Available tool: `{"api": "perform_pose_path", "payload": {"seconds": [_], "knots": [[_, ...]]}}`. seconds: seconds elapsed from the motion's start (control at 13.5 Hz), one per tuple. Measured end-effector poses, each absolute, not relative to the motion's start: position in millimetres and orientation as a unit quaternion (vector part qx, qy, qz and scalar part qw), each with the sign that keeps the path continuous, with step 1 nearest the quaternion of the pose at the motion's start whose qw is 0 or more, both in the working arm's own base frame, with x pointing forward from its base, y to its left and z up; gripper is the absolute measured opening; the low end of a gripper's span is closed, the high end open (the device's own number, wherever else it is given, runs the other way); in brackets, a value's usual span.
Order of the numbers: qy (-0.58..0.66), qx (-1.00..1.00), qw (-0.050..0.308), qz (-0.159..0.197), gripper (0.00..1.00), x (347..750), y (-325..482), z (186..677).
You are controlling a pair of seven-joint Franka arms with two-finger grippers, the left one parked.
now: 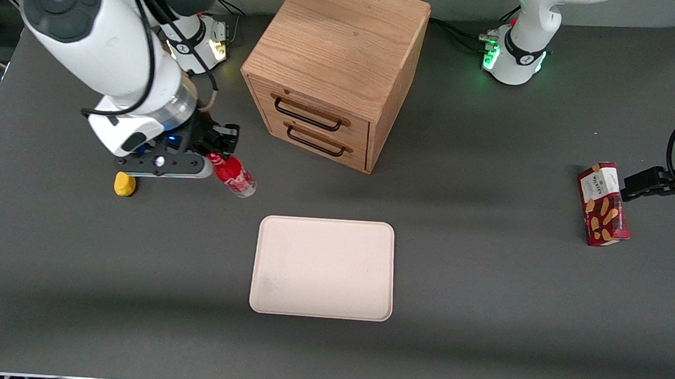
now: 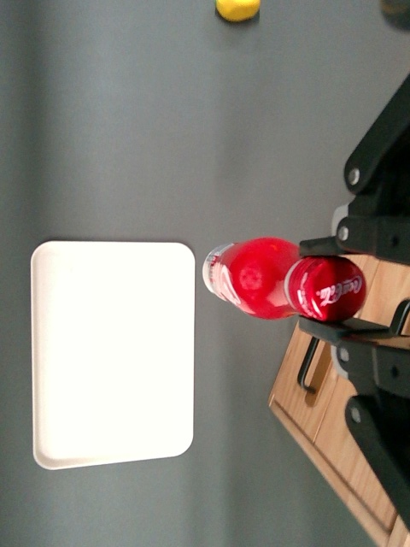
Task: Place coke bottle on tray
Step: 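Carry the held bottle with the right gripper toward the white tray, then lower the bottle onto the tray and open the right gripper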
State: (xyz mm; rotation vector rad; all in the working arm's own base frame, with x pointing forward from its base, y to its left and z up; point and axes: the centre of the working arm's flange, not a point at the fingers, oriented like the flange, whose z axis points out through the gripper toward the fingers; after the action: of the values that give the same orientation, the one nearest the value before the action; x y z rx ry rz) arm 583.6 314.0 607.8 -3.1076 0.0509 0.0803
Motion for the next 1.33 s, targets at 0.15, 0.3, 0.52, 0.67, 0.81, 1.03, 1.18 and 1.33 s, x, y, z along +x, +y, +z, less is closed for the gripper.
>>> {"api": "perform_pose_path", "payload": {"seconds": [0.15, 0.3, 0.52, 0.67, 0.81, 1.03, 1.18, 1.33], "knots": [[0.017, -1.000, 0.021, 0.013, 0.31, 587, 330, 603], [0.019, -1.000, 0.021, 0.004, 0.31, 596, 336, 589], [0.028, -1.000, 0.011, -0.005, 0.31, 622, 341, 545], [0.033, -0.999, 0.004, -0.008, 0.31, 638, 344, 513], [0.034, -0.999, -0.004, -0.008, 0.31, 648, 349, 484], [0.041, -0.999, -0.002, -0.004, 0.31, 662, 351, 444], [0.047, -0.999, -0.002, -0.007, 0.31, 670, 348, 421], [0.055, -0.998, -0.001, -0.013, 0.31, 676, 342, 401]]}}
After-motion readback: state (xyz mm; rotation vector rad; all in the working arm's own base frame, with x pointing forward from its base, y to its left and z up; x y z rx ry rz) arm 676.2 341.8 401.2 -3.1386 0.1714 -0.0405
